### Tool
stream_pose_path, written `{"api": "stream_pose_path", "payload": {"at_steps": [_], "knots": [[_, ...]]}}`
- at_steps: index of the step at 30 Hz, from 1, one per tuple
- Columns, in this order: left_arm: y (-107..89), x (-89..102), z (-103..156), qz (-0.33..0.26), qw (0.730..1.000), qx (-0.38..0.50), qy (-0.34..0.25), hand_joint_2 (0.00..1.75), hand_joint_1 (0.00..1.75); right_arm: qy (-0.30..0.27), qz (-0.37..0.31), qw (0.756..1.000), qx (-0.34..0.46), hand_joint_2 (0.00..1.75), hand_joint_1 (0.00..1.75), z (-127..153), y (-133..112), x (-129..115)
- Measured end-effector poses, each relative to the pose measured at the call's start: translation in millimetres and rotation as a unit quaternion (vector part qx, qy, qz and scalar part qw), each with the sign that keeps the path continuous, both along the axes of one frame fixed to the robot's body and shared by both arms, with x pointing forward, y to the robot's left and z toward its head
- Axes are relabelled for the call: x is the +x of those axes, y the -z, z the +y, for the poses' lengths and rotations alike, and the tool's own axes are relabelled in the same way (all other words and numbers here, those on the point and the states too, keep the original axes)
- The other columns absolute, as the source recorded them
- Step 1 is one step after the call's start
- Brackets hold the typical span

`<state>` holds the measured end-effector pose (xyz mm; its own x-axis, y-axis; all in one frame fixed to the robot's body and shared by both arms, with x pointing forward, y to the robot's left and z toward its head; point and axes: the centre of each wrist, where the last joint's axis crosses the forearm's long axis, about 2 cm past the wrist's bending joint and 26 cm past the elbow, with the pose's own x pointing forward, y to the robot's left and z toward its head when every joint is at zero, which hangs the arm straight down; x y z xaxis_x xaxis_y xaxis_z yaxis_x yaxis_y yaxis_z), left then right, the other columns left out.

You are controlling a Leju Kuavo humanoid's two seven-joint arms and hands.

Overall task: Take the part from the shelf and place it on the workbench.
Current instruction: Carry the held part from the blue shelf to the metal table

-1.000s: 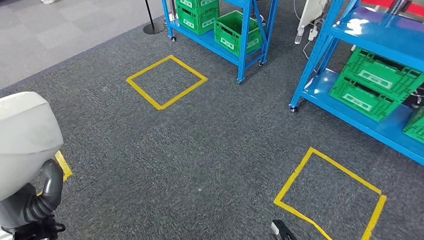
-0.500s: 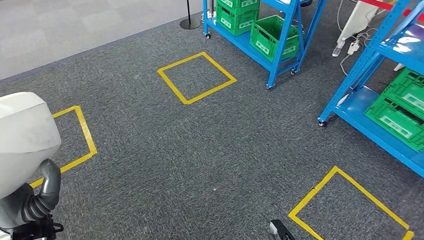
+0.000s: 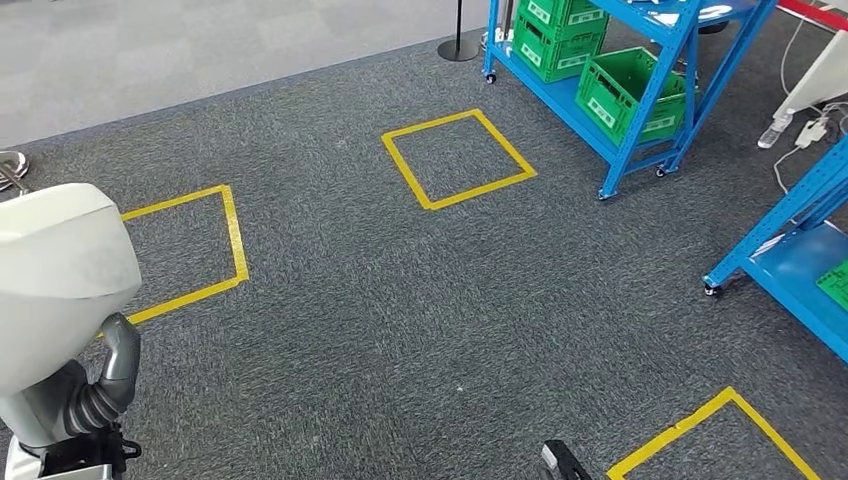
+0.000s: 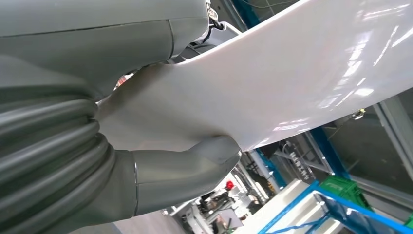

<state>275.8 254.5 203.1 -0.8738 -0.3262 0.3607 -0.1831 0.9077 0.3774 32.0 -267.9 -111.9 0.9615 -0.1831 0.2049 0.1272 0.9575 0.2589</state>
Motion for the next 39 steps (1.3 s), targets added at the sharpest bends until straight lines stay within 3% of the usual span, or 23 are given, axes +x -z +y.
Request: {"api": "stream_pose_path", "payload": {"at_steps": [39], "knots": [[-1.4, -13.4, -13, 0.013, 1.0, 0.001, 0.009, 1.75, 1.75, -0.008, 0.009, 1.0, 0.001, 0.0, 0.0, 3, 0, -3]]}}
